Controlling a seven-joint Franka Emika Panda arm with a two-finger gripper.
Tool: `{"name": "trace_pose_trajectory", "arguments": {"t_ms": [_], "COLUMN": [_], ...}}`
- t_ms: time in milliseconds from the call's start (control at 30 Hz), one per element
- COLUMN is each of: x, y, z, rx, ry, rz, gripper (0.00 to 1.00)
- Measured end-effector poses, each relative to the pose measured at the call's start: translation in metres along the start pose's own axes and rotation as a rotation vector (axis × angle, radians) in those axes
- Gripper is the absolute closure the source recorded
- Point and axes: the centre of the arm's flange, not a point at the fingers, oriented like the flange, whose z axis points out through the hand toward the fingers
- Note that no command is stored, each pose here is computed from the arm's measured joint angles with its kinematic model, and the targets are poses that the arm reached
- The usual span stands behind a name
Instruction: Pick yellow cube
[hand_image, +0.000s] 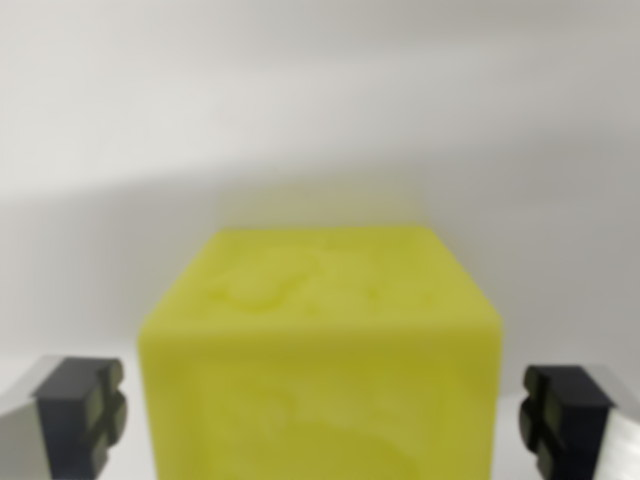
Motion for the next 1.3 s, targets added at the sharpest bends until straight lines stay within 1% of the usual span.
{"name": "trace_pose_trajectory", "arguments": {"t_ms": [167,267,300,500,633,700,1300], "x": [0.000,0.000,0.000,0.000,0.000,0.000,0.000], "y": [0.000,0.000,0.000,0.000,0.000,0.000,0.000], "z": [0.011,0.012,0.012,0.007,-0.003,-0.008,-0.053], "rx": [0.0001,0.0009,0.0012,0.0011,0.0019,0.0013,0.0014], "ry": [0.0001,0.0001,0.0002,-0.0002,-0.0003,-0.0005,-0.0005], "rz": [0.001,0.002,0.002,0.003,0.003,0.003,0.003], "gripper": [0.00,0.00,1.00,1.00,1.00,1.00,1.00]}}
